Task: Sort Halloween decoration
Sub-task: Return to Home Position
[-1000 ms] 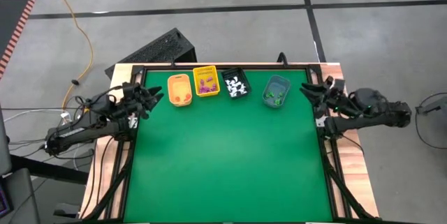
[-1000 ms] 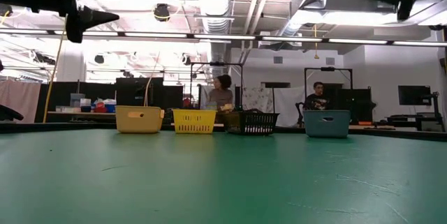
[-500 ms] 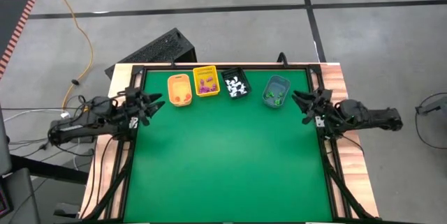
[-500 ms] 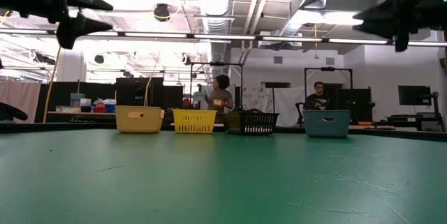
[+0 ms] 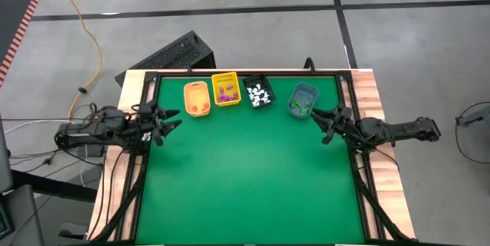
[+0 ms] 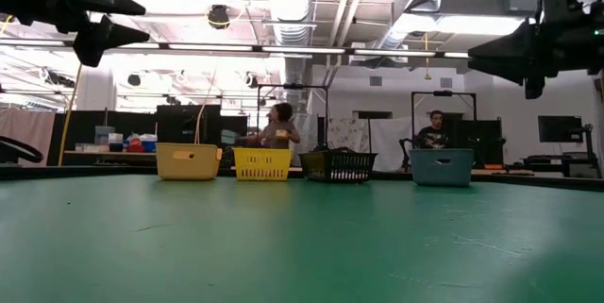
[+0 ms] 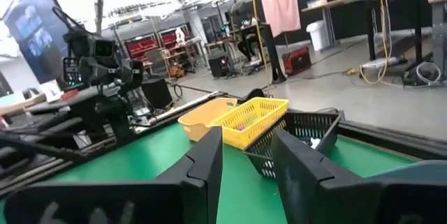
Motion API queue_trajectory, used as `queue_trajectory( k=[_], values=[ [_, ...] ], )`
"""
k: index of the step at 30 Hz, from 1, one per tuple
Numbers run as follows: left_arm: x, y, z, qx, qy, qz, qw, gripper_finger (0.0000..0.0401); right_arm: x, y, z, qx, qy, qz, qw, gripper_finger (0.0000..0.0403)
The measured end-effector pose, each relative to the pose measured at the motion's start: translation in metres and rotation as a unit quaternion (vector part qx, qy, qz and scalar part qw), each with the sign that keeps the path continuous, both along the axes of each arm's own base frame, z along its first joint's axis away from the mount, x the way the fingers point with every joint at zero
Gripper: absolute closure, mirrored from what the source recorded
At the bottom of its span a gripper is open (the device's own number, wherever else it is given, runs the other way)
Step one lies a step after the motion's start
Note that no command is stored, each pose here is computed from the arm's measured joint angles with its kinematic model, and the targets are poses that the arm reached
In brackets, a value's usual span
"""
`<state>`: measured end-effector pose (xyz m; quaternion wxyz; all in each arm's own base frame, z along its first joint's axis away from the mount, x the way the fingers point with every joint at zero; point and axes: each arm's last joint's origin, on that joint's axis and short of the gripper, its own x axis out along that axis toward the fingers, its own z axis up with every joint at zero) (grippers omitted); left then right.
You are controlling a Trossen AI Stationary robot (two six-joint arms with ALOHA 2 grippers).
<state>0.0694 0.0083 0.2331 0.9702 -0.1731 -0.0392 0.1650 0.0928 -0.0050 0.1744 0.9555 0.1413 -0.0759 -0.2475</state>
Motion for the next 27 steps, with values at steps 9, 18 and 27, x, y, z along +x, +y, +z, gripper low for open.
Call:
queue_trajectory(
  k=[9,18,27],
  values=[
    [0.021,-0.007,-0.043,-0.01,-0.016,-0.036,0.999,0.017,0.001,0.001,-0.002,-0.011,0.019,0.003,1.0,0.0276],
    [0.026,-0.015,-0.056,0.003,-0.044,-0.101,0.994,0.017,0.001,0.001,-0.002,-0.011,0.019,0.003,1.0,0.0276],
    [0.024,-0.009,-0.056,0.03,-0.03,0.024,0.999,0.017,0.001,0.001,-0.002,-0.01,0.018,0.003,1.0,0.0276]
  ],
)
